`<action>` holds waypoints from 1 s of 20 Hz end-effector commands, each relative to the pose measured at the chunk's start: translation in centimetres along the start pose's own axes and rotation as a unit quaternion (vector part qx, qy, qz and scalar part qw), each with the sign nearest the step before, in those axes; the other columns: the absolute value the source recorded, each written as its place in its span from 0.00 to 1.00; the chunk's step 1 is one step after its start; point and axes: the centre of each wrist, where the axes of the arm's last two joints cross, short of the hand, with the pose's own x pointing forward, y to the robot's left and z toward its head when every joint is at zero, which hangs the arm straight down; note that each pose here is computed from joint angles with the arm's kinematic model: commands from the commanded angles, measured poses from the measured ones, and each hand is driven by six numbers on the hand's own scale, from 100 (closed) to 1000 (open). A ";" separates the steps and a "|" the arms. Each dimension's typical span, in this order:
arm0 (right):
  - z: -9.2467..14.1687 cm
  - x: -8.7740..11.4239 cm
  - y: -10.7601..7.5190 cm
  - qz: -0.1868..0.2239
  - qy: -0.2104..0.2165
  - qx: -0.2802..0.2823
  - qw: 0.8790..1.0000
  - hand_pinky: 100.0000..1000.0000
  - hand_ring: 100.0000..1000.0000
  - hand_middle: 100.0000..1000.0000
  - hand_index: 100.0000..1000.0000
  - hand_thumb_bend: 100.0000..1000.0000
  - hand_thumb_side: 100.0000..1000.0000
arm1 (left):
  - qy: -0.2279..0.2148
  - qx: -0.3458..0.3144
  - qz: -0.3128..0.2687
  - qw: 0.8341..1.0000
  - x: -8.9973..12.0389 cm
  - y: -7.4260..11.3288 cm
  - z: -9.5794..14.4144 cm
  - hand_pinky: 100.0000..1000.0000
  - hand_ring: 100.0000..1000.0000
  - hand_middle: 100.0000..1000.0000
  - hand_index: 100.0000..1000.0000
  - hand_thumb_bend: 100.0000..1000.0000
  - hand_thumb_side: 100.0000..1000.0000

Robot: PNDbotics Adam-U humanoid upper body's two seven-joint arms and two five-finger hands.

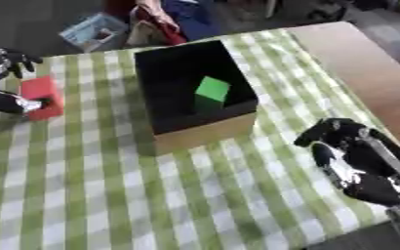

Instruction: Pick up objects on the table and place them in the box.

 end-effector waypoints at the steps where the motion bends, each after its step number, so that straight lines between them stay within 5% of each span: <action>1: -0.2 0.6 -0.6 0.013 -0.007 0.003 1.000 0.74 0.64 0.50 0.66 0.00 0.33 | 0.015 0.010 -0.017 1.000 -1.4 1.8 0.9 0.65 0.53 0.57 0.86 0.47 0.45; 20: -0.2 0.5 -0.7 0.013 -0.007 0.002 1.000 0.74 0.64 0.50 0.66 0.00 0.33 | 0.021 -0.019 -0.018 0.999 -1.0 -0.5 0.6 0.58 0.39 0.42 0.78 0.40 0.26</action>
